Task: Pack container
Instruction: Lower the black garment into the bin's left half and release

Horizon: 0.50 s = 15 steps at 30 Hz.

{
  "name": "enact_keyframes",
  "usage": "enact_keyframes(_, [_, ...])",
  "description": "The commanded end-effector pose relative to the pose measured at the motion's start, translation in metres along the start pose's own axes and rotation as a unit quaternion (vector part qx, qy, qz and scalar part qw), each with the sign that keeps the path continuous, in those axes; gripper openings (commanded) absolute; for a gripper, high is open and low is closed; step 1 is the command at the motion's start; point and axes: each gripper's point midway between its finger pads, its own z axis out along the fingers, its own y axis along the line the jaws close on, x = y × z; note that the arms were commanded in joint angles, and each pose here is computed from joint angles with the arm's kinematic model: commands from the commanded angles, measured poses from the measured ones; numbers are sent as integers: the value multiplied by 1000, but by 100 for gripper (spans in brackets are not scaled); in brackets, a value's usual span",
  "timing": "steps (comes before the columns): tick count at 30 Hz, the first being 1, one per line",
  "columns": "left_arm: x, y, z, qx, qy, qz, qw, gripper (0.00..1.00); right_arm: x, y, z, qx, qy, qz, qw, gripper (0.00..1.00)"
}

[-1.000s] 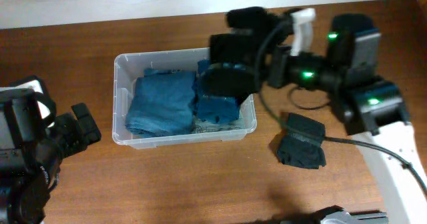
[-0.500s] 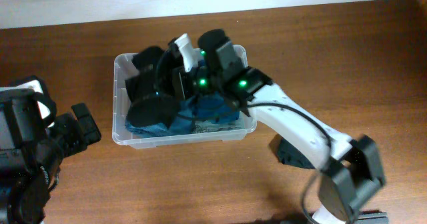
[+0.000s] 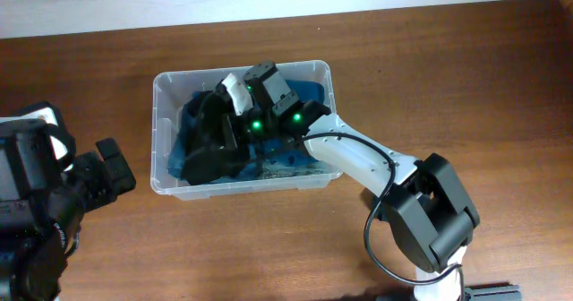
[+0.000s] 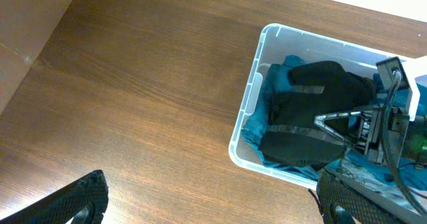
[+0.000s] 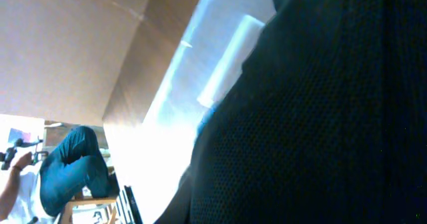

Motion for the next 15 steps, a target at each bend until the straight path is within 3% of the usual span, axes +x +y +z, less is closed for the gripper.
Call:
enact_keyframes(1, [-1,1,-1,0,-1,2,1000,100,-16,59,-11,-56,-28,-69,996,9])
enact_keyframes(10, [-1,1,-1,0,-1,2,1000,100,-26,28,-6,26,-63,-69,995,10])
enact_keyframes(12, [-1,1,-1,0,-1,2,1000,100,-20,13,-3,55,-54,-54,996,33])
enact_keyframes(13, [-1,1,-1,0,-1,2,1000,100,-13,-1,-1,82,-43,-40,995,52])
enact_keyframes(14, [-1,1,-1,0,-1,2,1000,100,-6,-11,-2,103,-31,-39,993,63])
enact_keyframes(15, [-1,1,-1,1,-1,2,1000,100,0,-18,-2,116,-19,-39,992,66])
